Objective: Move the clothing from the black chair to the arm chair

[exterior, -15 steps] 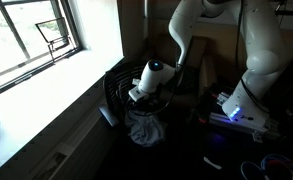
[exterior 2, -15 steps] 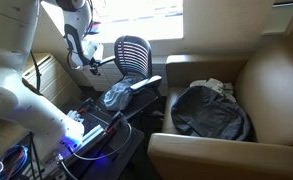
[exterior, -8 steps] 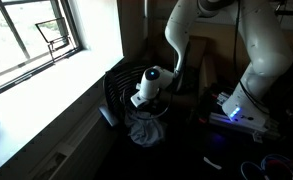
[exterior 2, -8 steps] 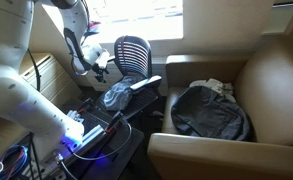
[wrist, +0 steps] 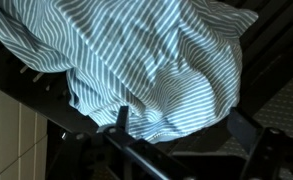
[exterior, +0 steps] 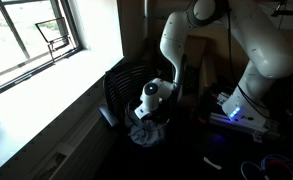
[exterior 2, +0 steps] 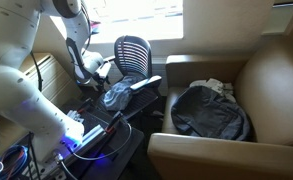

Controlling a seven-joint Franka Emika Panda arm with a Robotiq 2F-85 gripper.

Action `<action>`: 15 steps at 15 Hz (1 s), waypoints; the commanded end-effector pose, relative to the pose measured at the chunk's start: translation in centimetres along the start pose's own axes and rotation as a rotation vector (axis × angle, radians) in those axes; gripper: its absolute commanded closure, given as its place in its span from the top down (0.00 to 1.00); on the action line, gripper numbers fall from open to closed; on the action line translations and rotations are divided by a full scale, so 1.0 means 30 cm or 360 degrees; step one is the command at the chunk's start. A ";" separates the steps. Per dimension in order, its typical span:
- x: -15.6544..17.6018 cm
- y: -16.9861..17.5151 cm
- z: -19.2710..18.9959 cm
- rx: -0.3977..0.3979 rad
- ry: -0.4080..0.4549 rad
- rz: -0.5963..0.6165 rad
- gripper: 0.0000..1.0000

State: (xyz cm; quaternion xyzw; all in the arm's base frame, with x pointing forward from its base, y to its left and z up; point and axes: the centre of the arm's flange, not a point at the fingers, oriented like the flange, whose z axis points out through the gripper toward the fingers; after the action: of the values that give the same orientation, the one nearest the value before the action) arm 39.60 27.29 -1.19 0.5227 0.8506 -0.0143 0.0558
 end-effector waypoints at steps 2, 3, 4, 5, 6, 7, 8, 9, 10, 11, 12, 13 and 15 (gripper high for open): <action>0.032 0.040 0.067 -0.0215 -0.0093 0.0007 1.00; 0.030 0.064 0.090 -0.0276 -0.0117 0.0028 1.00; 0.033 0.088 0.105 -0.0340 -0.0123 0.0062 1.00; 0.033 0.108 0.121 -0.0367 -0.0153 0.0066 1.00; 0.033 0.128 0.137 -0.0380 -0.0175 0.0080 1.00; 0.029 0.141 0.164 -0.0275 -0.0194 0.0079 1.00; 0.029 0.115 0.089 -0.0326 -0.0152 0.0083 1.00; 0.033 0.112 0.109 -0.0313 -0.0152 0.0083 1.00; 0.035 0.109 0.115 -0.0309 -0.0149 0.0084 1.00; 0.035 0.110 0.114 -0.0310 -0.0148 0.0085 1.00; 0.031 0.102 0.122 -0.0246 -0.0157 0.0059 1.00; 0.024 0.094 0.156 -0.0189 -0.0193 0.0045 1.00; 0.031 0.088 0.145 -0.0227 -0.0171 0.0071 1.00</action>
State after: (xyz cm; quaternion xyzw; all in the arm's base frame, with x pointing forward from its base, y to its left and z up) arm 41.87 28.90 -5.58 0.5346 0.8335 0.0182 0.1387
